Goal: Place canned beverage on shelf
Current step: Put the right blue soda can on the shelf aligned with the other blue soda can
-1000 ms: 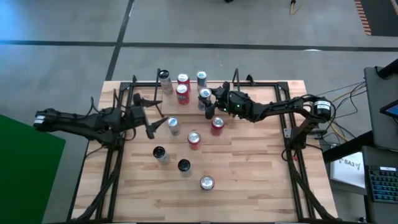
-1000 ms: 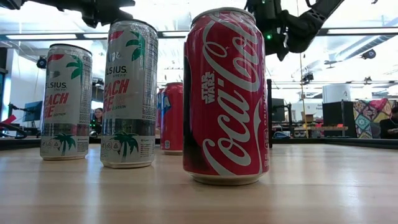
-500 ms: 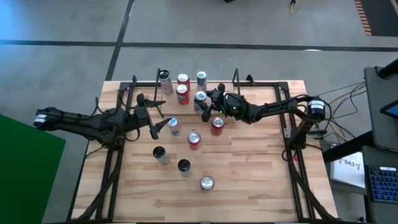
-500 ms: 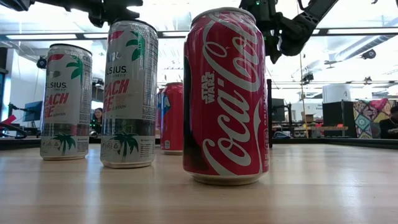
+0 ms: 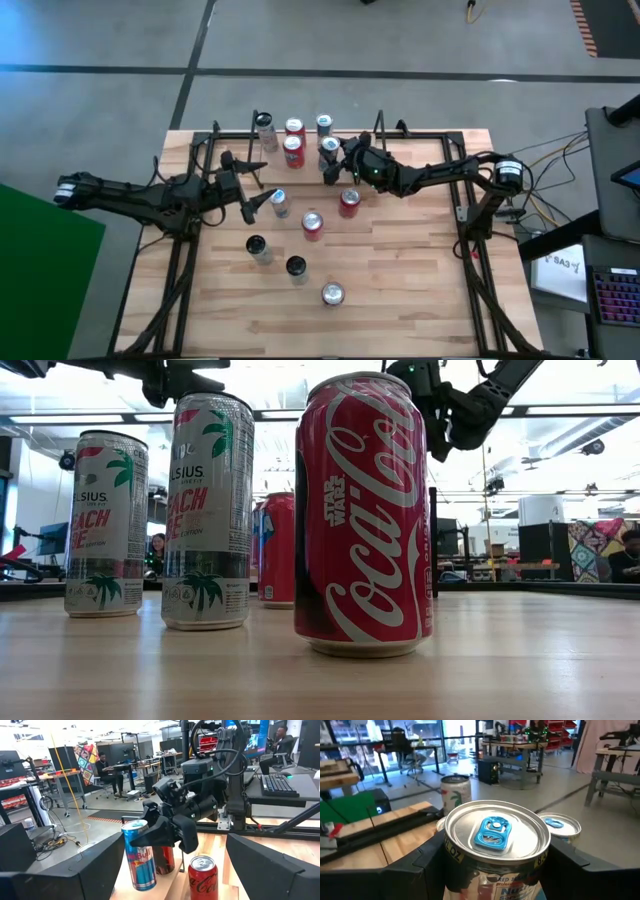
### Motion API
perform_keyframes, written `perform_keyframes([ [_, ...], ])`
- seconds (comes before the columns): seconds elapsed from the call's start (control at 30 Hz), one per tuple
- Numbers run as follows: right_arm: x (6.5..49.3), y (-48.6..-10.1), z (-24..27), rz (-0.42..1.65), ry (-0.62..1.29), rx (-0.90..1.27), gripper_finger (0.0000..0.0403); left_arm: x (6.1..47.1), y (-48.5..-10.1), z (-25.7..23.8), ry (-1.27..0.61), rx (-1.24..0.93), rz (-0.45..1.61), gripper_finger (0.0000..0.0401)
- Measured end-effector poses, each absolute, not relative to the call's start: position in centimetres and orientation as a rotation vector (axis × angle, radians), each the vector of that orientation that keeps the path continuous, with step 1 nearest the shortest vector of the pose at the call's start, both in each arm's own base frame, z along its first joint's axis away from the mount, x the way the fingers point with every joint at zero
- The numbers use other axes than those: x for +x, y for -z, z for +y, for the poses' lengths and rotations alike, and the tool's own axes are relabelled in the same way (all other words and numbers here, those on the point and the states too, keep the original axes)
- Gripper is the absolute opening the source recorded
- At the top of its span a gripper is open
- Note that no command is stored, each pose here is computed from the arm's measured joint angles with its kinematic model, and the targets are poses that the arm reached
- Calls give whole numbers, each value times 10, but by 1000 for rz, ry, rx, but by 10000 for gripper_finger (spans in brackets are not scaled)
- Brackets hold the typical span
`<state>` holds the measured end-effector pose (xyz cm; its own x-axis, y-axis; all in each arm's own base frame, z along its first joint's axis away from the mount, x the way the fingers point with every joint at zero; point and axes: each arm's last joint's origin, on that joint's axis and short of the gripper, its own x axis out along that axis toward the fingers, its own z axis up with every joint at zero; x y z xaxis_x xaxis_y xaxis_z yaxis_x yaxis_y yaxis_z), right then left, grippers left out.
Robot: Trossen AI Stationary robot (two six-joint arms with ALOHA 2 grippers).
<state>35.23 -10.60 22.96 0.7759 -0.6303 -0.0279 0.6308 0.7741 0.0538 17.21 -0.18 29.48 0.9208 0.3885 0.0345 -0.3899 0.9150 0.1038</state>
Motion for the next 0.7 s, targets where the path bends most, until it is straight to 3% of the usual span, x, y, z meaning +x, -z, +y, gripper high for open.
perform_keyframes([
  [0.33,366,-255,-104,-7,642,35,228,170,-296,-2,-403,138,-18,333],
  [0.7,384,-219,-110,102,669,40,228,170,-296,-2,-405,159,-10,333],
])
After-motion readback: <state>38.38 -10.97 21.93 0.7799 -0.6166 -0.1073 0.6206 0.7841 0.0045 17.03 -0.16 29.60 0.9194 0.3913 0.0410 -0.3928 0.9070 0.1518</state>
